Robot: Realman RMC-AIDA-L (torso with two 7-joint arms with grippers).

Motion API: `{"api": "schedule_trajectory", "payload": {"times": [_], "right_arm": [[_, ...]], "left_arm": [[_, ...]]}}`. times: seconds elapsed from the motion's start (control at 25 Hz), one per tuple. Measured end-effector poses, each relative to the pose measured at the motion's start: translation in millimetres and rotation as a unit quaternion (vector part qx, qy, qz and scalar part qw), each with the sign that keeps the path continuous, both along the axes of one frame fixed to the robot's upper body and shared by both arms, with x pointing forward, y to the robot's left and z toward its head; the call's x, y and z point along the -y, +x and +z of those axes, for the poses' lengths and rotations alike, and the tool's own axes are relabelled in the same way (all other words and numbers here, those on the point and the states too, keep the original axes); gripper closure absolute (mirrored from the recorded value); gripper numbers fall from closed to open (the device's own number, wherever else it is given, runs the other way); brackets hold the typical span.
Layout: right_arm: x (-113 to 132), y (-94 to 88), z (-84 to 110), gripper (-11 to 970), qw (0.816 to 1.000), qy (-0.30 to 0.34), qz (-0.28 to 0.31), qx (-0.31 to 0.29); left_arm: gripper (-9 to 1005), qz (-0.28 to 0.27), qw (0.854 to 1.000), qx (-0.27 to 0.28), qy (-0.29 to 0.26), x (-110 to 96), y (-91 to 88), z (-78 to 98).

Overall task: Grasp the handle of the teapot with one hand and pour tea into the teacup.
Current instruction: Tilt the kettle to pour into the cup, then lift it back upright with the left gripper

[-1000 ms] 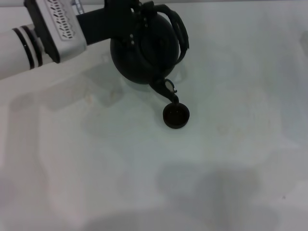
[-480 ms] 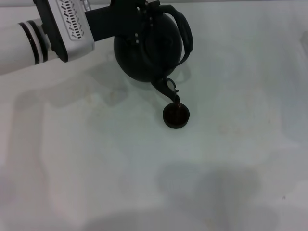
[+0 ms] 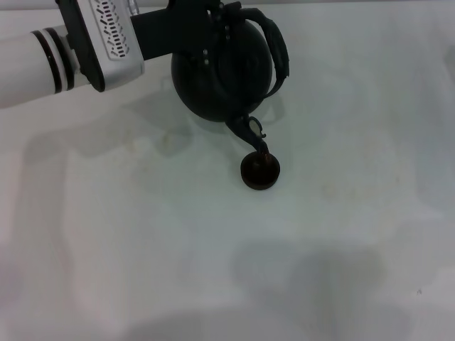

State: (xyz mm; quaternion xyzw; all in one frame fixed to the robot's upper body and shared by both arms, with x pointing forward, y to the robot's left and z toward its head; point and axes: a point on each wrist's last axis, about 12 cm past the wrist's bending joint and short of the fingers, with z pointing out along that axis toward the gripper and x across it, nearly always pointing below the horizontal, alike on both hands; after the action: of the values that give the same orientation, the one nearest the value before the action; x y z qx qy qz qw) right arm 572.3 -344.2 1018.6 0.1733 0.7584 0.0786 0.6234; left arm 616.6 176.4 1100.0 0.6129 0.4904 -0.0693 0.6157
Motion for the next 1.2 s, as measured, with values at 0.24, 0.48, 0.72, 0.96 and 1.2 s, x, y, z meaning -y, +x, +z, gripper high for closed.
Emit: {"api": "schedule_trajectory", "payload": {"times": [0.24,0.48,0.72,0.96,1.2], "right_arm": [[0.1,0.0,0.0,99,1.000,0.000,0.000,0.000],[0.1,0.0,0.0,99,1.000,0.000,-0.001,0.000],[0.1,0.0,-0.2,99,1.000,0.000,-0.001,-0.001],[0.8,0.2,0.2,99,1.000,-0.001,-0.001,-0.001],[1.8,0.6,0.7,99,1.000,-0.002,-0.002,0.000]], "left_arm": [[891,0.000,1.000,-0.001,0.000,-0.8,-0.7,-0.8],[890,0.000,1.000,-0.002,-0.001,-1.7,-2.0,-1.7],[891,-0.001,1.000,-0.003,-0.002,-1.9,-2.5,-2.0],[890,-0.004,1.000,-0.003,0.001,-2.1,-3.4,-2.8],[890,-0.006,1.000,-0.003,0.001,-2.2,-3.6,-2.7]]}}
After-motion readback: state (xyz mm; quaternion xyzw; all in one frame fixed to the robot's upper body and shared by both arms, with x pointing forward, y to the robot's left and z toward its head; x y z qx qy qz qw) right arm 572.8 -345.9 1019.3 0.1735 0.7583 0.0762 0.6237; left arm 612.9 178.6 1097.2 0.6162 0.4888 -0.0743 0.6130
